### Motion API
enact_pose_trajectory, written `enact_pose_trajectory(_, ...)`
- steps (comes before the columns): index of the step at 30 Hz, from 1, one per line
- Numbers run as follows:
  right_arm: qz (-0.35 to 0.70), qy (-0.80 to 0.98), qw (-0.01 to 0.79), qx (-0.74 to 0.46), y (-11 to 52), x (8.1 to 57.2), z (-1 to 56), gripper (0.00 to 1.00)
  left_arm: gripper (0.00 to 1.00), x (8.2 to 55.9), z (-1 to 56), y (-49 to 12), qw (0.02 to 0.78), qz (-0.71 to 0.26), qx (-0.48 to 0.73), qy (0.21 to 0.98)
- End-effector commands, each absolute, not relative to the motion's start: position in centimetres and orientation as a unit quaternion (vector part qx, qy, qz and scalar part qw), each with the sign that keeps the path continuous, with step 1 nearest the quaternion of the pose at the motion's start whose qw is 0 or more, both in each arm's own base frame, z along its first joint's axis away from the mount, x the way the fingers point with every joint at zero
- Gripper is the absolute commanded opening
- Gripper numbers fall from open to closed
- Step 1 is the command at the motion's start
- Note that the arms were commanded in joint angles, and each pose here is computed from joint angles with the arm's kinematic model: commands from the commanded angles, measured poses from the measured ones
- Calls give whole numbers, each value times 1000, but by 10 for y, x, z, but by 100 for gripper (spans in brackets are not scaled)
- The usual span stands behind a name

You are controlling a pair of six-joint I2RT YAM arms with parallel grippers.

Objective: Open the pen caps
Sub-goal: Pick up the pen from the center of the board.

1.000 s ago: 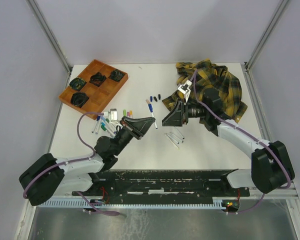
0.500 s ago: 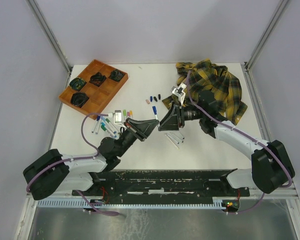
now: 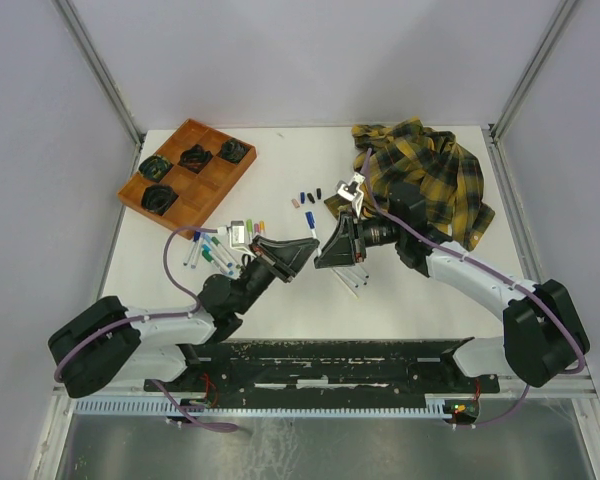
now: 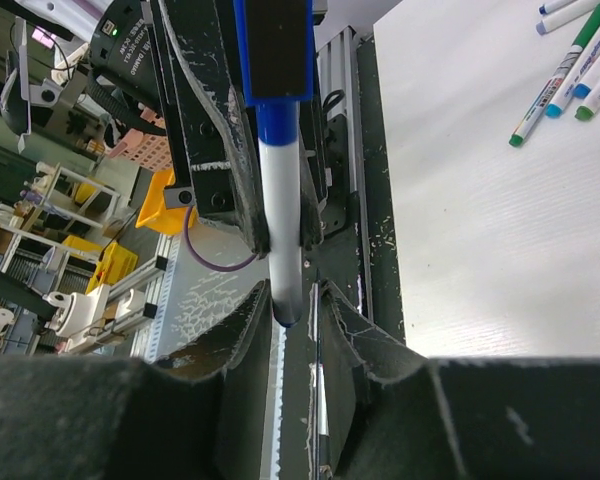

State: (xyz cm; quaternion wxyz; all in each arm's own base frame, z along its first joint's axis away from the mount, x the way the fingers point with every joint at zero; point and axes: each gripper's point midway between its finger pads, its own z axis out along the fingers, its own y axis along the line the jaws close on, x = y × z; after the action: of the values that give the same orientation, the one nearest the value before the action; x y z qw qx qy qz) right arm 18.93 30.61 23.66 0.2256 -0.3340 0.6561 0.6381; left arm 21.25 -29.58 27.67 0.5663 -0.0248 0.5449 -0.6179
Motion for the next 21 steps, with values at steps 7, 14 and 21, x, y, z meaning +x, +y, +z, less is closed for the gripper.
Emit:
enact_pose_trajectory(7, 636, 643, 251, -346, 310, 196, 256, 31, 3, 217, 288, -302, 594, -601, -8, 535)
enact_pose_trajectory(14, 631, 648, 248, -348, 310, 197, 252, 19, 3, 217, 289, -303, 594, -601, -5, 535)
enact_pose_trajectory(21, 619, 653, 247, -359, 308, 196, 249, 0, 25, 217, 287, -298, 595, -595, -12, 541)
